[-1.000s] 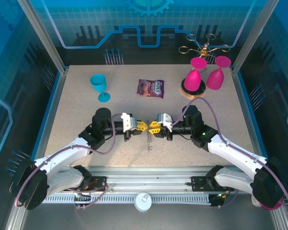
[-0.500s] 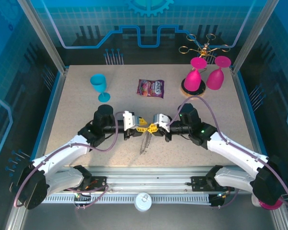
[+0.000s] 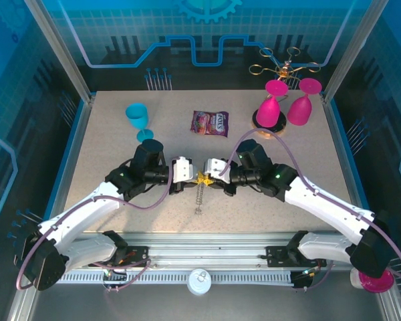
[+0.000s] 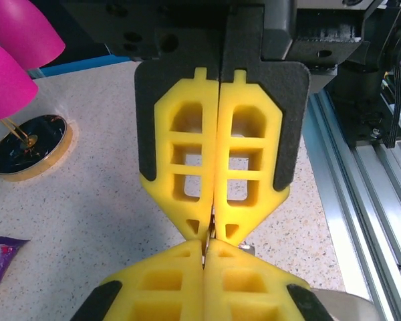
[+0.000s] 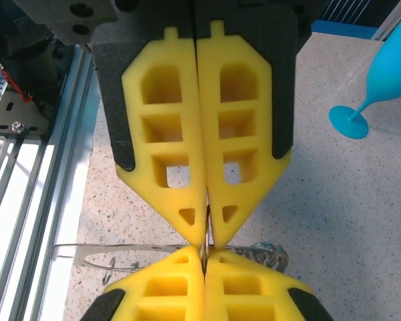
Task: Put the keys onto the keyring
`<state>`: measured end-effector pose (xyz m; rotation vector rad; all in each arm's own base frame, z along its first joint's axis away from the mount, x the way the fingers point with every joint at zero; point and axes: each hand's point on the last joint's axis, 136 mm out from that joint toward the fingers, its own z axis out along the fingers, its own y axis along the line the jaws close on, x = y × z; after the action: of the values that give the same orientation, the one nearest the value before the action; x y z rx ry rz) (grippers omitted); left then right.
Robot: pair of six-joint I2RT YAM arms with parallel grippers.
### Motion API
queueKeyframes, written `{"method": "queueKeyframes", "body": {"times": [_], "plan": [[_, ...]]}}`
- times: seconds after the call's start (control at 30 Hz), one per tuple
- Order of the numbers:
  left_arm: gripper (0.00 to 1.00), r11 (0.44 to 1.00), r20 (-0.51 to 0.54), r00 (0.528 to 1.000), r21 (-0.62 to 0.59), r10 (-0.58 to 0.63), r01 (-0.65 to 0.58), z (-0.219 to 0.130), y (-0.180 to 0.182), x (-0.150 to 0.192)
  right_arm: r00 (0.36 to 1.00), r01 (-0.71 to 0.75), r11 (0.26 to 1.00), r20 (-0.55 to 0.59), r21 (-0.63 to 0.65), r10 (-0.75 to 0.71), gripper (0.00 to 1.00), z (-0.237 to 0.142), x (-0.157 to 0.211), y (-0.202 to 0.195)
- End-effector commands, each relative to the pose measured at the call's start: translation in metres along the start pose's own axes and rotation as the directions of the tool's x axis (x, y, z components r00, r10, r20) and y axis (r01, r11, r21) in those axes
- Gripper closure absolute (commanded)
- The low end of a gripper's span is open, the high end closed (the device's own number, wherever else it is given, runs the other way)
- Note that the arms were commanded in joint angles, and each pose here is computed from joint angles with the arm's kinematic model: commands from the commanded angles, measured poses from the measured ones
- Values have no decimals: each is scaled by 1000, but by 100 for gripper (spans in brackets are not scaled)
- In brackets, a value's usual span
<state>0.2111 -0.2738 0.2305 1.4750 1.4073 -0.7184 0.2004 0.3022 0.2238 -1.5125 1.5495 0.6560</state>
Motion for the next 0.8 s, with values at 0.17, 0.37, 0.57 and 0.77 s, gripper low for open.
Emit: {"method": "queueKeyframes", "body": {"times": [0.17,0.37,0.57,0.77], "plan": [[100,997,206,976,-51,66,-56,-6,-7,-21,964,-76,996,257,42,63,70,-8,-9,-6],[100,999,229,972,-16,44,-41,-5,-14,-22,961,-73,997,267,7,68,70,-8,-6,1],[100,999,253,967,-12,36,-34,-6,-13,-26,955,-68,998,287,-19,71,80,-8,-10,5],[90,999,223,975,-35,14,-7,-5,-9,-21,960,-47,999,274,-23,51,100,-11,-14,5]]}}
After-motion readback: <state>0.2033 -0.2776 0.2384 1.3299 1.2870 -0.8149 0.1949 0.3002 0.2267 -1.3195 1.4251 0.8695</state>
